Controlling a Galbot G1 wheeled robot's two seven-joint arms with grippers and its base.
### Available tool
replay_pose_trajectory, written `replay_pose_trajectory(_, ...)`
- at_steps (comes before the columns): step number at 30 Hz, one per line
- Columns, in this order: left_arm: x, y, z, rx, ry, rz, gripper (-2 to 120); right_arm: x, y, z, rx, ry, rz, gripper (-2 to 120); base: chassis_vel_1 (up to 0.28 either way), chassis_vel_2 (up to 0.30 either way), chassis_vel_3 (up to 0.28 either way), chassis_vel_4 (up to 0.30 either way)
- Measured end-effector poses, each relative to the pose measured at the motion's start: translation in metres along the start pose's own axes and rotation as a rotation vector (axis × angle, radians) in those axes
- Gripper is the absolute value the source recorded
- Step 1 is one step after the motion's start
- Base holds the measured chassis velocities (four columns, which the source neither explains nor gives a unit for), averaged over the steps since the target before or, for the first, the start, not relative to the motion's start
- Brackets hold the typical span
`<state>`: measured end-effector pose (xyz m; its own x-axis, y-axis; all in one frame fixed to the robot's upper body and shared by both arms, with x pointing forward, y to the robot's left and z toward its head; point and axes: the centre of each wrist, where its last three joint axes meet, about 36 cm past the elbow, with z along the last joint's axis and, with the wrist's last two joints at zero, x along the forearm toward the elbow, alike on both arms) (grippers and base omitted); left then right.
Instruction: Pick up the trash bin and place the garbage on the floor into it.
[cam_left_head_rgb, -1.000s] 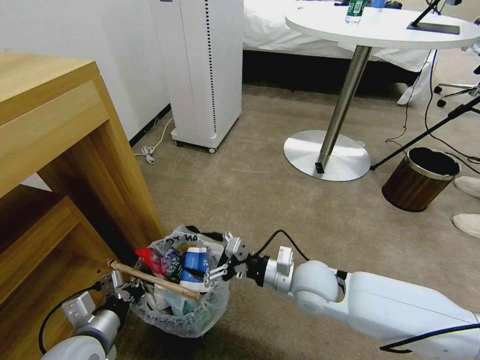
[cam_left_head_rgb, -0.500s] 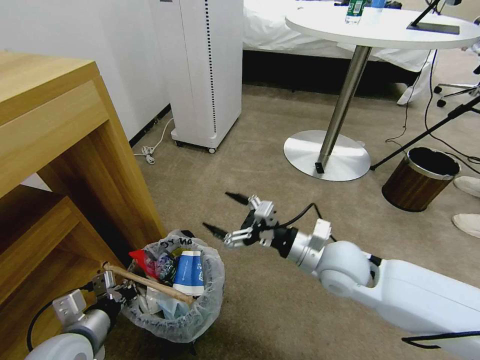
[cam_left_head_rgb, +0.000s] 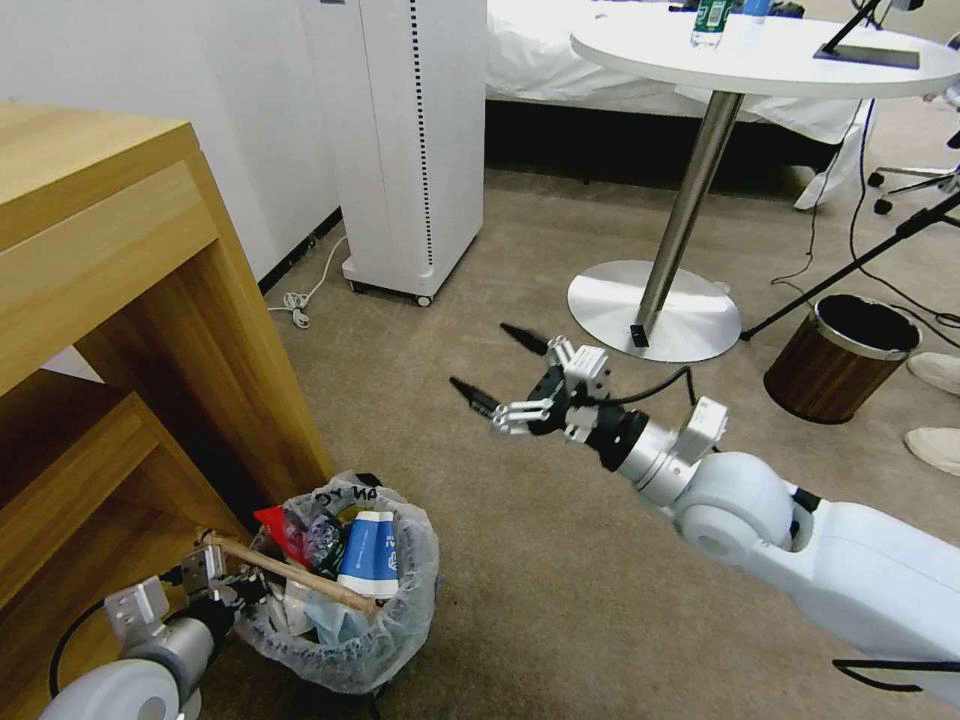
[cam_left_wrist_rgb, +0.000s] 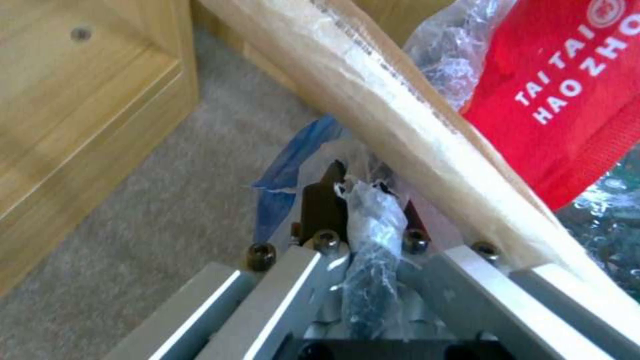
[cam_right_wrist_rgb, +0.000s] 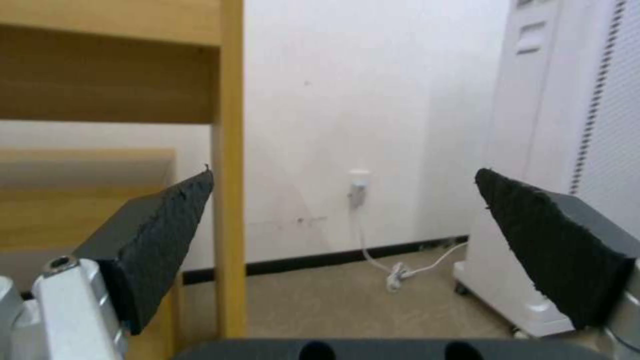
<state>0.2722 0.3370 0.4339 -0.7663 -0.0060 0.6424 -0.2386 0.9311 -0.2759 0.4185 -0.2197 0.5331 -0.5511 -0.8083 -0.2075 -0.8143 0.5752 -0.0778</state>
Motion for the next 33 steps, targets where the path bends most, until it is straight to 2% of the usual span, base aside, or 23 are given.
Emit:
replay_pose_trajectory(8,-0.008,0.008,0.003,0.009,0.032,-0.023,1,0.006,-0.008,-0.009,0.015,-0.022,0.037,100,0.000,0.000,0.000,0.000)
replay_pose_trajectory(17,-0.015,0.012,0.010,0.031,0.054,-0.046,1,0.008,-0.010,-0.006,0.013,-0.029,0.052,100,0.000,0.000,0.000,0.000)
replay_pose_trajectory(20,-0.012,0.010,0.011,0.034,0.053,-0.052,15,0.009,-0.012,-0.001,0.015,-0.027,0.054,100,0.000,0.000,0.000,0.000)
replay_pose_trajectory(22,-0.012,0.010,0.010,0.032,0.052,-0.051,19,0.010,-0.012,-0.001,0.014,-0.026,0.055,100,0.000,0.000,0.000,0.000)
replay_pose_trajectory(24,-0.007,0.007,0.008,0.022,0.046,-0.050,30,0.012,-0.012,0.002,0.011,-0.022,0.060,100,0.000,0.000,0.000,0.000)
replay_pose_trajectory(26,-0.006,0.007,0.008,0.020,0.044,-0.050,31,0.012,-0.012,0.003,0.010,-0.021,0.061,100,0.000,0.000,0.000,0.000)
replay_pose_trajectory(28,-0.002,0.006,0.007,0.009,0.033,-0.053,41,0.013,-0.012,0.005,0.005,-0.018,0.067,100,0.000,0.000,0.000,0.000)
replay_pose_trajectory(30,-0.001,0.005,0.006,0.006,0.030,-0.055,45,0.014,-0.012,0.005,0.004,-0.018,0.069,100,0.000,0.000,0.000,0.000)
replay_pose_trajectory(33,0.005,0.004,0.006,-0.008,0.016,-0.064,62,0.013,-0.010,0.007,-0.001,-0.021,0.072,100,0.000,0.000,0.000,0.000)
